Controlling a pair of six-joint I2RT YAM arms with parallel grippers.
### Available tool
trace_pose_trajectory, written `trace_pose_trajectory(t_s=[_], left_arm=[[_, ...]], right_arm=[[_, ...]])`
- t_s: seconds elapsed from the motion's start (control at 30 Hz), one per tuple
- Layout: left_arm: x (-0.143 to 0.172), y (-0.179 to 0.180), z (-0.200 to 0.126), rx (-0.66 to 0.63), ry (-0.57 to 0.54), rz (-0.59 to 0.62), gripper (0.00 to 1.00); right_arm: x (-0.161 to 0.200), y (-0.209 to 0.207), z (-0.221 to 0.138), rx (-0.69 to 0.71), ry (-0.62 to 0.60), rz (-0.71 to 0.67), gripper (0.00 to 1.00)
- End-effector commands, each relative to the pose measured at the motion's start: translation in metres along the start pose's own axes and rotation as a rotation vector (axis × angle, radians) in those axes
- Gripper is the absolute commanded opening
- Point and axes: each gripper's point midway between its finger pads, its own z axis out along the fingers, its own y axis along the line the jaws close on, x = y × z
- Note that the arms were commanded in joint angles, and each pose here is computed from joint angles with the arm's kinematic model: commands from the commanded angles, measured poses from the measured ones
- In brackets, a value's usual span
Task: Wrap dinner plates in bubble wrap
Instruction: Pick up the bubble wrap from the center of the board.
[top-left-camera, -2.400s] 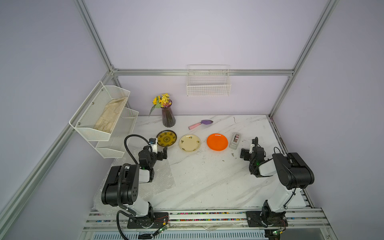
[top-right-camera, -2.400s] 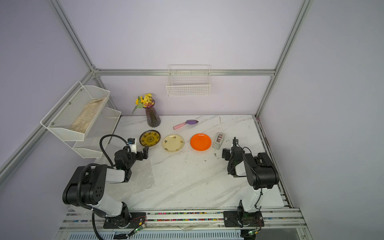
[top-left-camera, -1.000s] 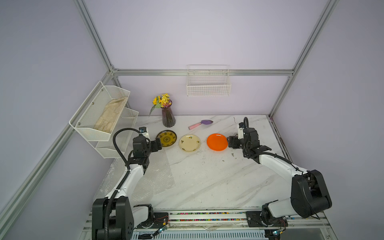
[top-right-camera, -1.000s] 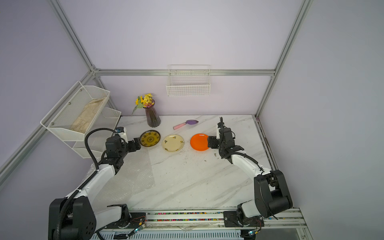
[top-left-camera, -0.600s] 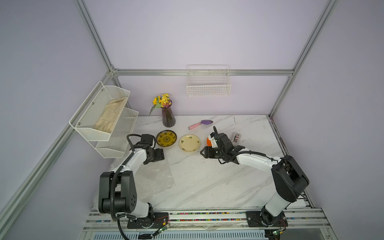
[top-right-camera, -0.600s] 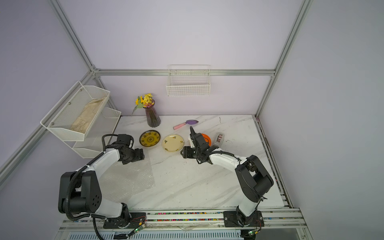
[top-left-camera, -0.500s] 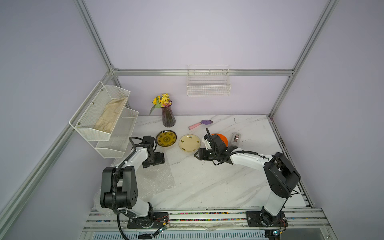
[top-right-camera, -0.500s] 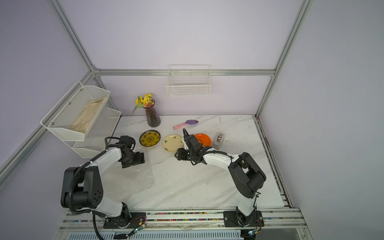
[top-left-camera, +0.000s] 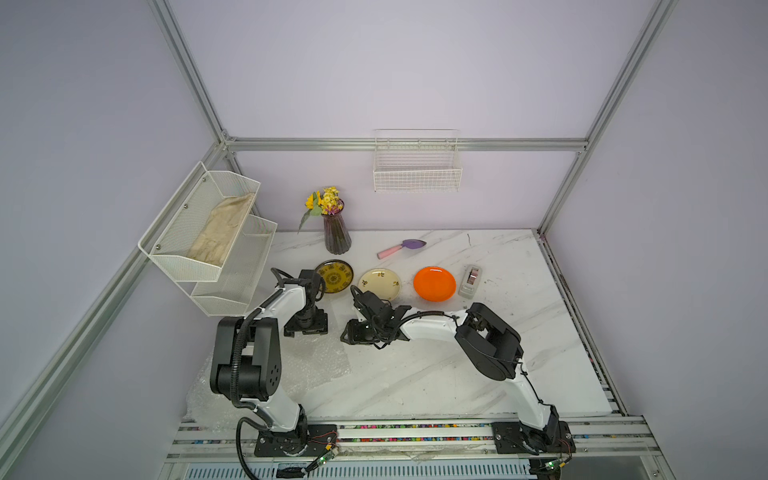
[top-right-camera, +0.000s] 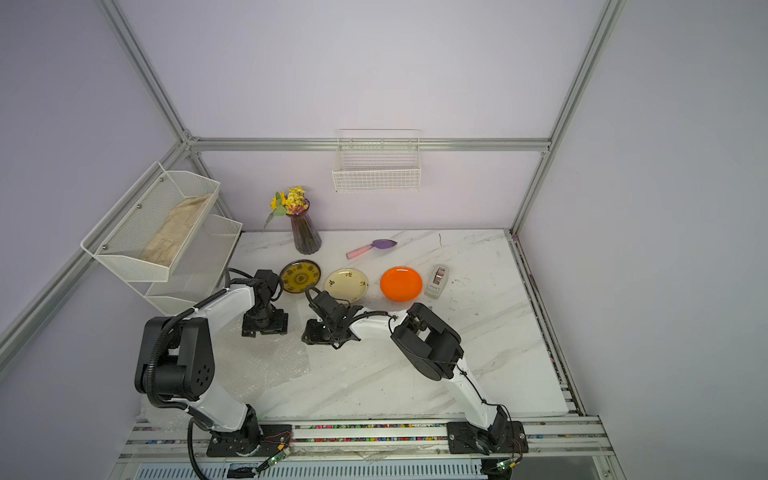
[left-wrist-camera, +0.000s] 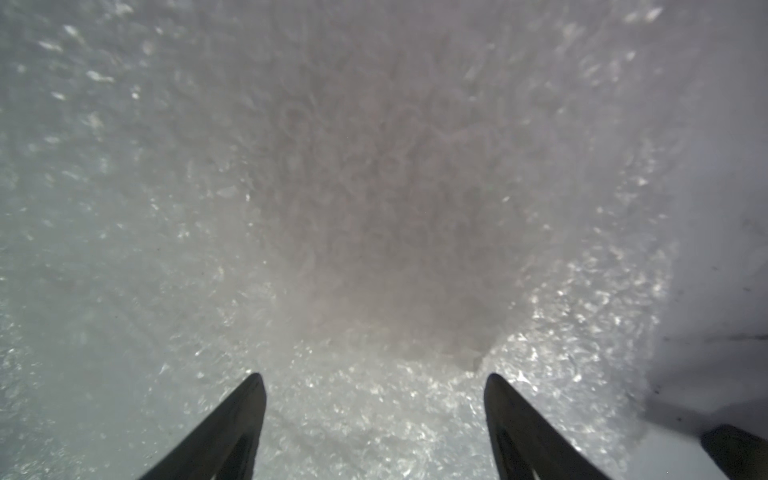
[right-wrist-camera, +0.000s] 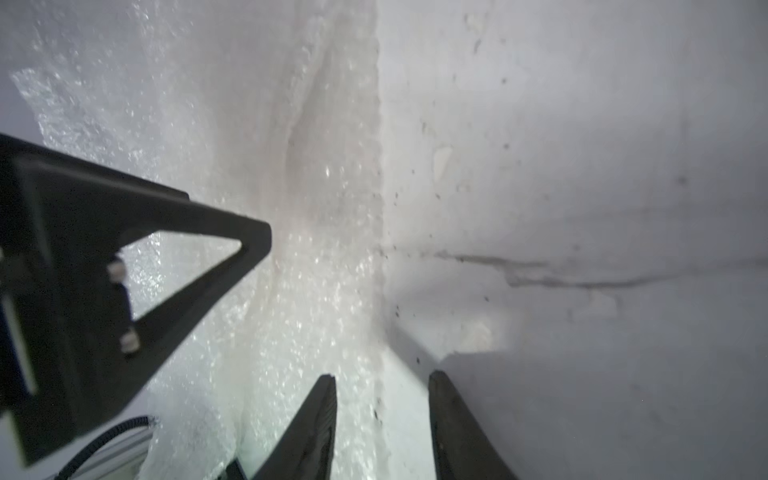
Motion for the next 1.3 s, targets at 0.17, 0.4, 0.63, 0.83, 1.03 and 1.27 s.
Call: trace_pose_trajectory(t_s=[0.17, 0.4, 0.63, 0.83, 1.03, 1.27], left_arm=[[-0.018, -0.007, -0.001, 0.019, -0.006, 0.016, 0.57], [-0.030, -0.005, -0.017, 0.024, -0.068, 0.009, 0.20], [-0.042, 0.002, -0.030, -0.007, -0.115, 0.002, 0.06], [-0.051, 0.021, -0.040, -0.113, -0.144, -0.007, 0.01], [-0.059, 0.028, -0.041, -0.153, -0.142, 0.015, 0.00], [-0.075, 0.023, -0.037, -0.151, -0.139, 0.025, 0.00]], right_arm=[[0.026, -0.016, 0.032, 0.071, 0.079, 0.078, 0.38], [0.024, -0.011, 0.042, 0.066, 0.072, 0.080, 0.19], [0.010, 0.007, 0.026, 0.049, 0.024, 0.055, 0.00], [-0.001, -0.012, -0.040, 0.131, -0.056, 0.054, 0.00], [0.023, -0.076, -0.120, 0.283, -0.068, 0.103, 0.00], [0.059, -0.157, -0.223, 0.438, -0.086, 0.205, 0.00]])
